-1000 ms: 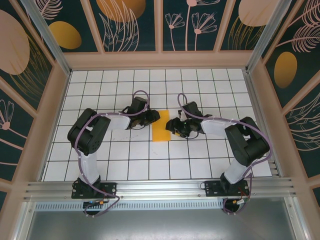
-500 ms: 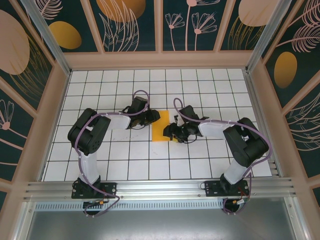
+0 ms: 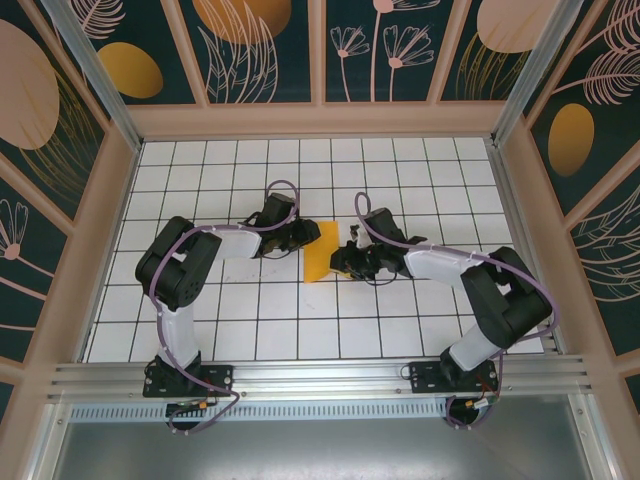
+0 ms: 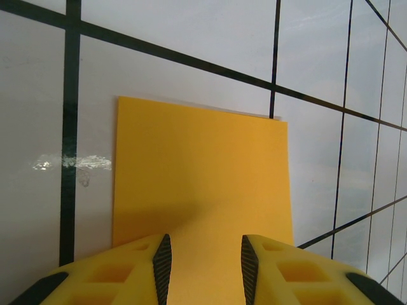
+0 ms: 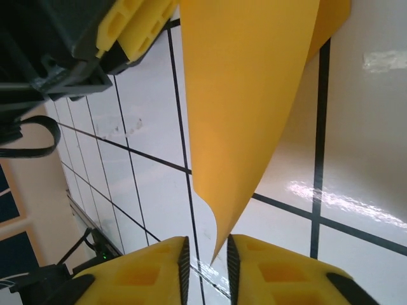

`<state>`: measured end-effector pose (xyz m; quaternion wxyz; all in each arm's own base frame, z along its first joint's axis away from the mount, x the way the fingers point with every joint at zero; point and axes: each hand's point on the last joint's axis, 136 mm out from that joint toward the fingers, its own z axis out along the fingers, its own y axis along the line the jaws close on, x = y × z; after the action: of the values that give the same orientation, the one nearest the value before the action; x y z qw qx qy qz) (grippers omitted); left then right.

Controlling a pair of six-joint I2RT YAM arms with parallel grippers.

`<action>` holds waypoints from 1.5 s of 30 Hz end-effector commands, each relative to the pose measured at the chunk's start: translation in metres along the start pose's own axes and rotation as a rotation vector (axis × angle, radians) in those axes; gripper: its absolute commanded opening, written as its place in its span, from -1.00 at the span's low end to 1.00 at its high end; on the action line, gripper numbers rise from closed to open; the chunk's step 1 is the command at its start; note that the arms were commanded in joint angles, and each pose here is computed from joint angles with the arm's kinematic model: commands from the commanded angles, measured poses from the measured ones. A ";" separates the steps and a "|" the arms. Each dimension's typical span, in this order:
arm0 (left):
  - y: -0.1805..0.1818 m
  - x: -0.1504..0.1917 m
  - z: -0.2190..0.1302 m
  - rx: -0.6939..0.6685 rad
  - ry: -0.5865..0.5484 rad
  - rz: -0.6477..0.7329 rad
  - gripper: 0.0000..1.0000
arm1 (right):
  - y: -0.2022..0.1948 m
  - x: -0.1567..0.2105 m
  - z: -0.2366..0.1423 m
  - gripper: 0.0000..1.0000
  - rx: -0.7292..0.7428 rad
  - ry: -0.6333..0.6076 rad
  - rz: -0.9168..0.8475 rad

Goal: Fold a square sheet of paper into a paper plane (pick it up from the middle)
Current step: Third fold the triangle at the center of the table.

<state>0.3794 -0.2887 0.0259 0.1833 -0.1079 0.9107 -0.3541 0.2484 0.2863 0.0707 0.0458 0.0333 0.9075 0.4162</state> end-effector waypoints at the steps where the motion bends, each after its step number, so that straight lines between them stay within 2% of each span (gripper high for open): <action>1: 0.017 0.007 0.007 -0.056 0.029 -0.007 -0.24 | 0.001 -0.003 0.002 -0.58 -0.013 -0.015 0.009; 4: 0.017 0.005 0.006 -0.057 0.027 -0.006 -0.24 | -0.002 -0.002 0.006 -0.62 -0.012 0.000 0.028; 8: 0.016 0.006 0.005 -0.058 0.027 -0.006 -0.24 | -0.008 0.000 0.008 -0.45 0.007 0.011 0.049; 13: 0.015 0.005 0.006 -0.056 0.027 0.000 -0.24 | -0.018 0.002 0.012 -0.36 0.032 0.025 0.080; 26: 0.016 0.005 0.004 -0.062 0.023 -0.002 -0.23 | -0.041 0.009 0.016 -0.33 0.075 0.040 0.152; 29: 0.016 0.004 0.005 -0.061 0.023 -0.001 -0.23 | -0.038 0.008 0.017 -0.39 0.055 0.037 0.146; 36: 0.013 0.004 0.003 -0.054 0.023 0.003 -0.23 | -0.019 0.002 0.011 -0.83 -0.005 0.013 0.103; 45: 0.010 0.006 0.002 -0.040 0.034 0.009 -0.23 | 0.016 -0.019 0.011 -0.84 -0.103 -0.027 0.014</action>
<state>0.3789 -0.2890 0.0259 0.1814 -0.1056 0.9117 -0.3532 0.2544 0.2879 0.0543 0.0300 0.0694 0.9009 0.4274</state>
